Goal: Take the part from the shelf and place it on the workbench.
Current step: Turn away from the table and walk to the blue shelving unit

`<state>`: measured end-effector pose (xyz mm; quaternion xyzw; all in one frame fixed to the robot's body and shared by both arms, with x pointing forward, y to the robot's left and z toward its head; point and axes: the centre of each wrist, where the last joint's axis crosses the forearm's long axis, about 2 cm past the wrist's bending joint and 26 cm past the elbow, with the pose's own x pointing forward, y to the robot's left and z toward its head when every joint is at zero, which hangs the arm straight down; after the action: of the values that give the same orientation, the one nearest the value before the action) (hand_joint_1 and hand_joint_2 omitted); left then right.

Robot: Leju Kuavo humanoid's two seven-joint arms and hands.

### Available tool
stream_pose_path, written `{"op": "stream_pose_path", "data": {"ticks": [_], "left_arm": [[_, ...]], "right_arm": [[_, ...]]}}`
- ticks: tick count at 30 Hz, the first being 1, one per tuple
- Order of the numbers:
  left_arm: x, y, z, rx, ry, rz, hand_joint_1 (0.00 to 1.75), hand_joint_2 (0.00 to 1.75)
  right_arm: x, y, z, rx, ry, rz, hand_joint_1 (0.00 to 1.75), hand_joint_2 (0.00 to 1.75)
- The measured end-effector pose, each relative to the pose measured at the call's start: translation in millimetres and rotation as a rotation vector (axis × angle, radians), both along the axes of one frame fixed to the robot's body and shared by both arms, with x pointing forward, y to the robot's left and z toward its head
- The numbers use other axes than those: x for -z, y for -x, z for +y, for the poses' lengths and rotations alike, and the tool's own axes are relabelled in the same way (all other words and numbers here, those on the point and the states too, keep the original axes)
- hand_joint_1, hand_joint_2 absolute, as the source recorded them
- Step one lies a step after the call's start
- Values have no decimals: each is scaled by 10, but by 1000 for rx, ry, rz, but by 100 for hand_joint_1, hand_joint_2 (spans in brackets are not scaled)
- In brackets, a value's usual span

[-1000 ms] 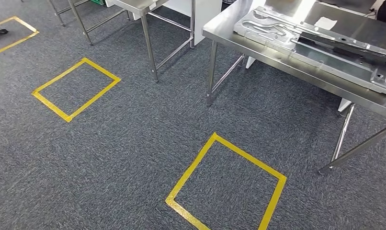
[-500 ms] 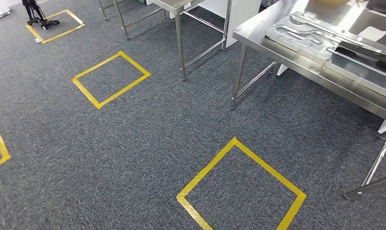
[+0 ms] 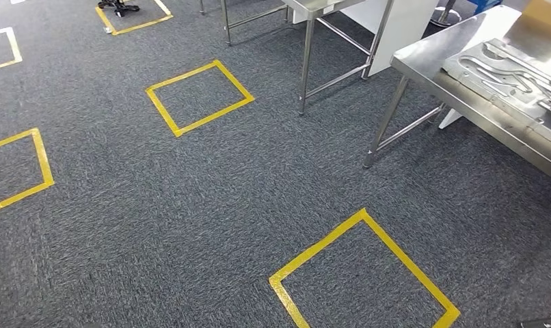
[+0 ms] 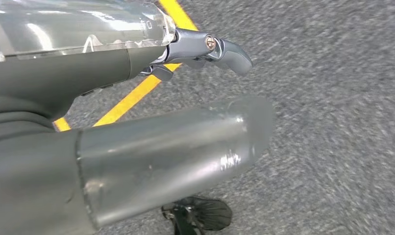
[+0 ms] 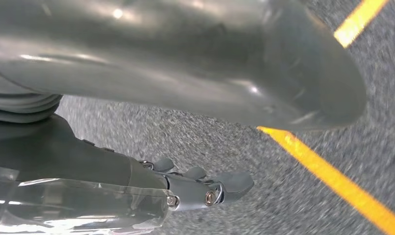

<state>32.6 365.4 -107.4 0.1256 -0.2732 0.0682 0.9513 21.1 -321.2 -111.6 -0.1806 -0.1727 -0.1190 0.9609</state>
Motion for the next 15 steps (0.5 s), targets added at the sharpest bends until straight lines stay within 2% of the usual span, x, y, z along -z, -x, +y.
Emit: {"op": "stream_pose_path", "data": {"ticks": [5, 15], "left_arm": [[-3, -28, -1, 15, 2, 5, 0, 0], [-8, -51, 19, 24, 0, 11, 0, 0]], "right_arm": [[0, -18, 3, -52, -5, -13, 0, 0], [0, -23, 2, -79, -2, -16, 0, 0]]}}
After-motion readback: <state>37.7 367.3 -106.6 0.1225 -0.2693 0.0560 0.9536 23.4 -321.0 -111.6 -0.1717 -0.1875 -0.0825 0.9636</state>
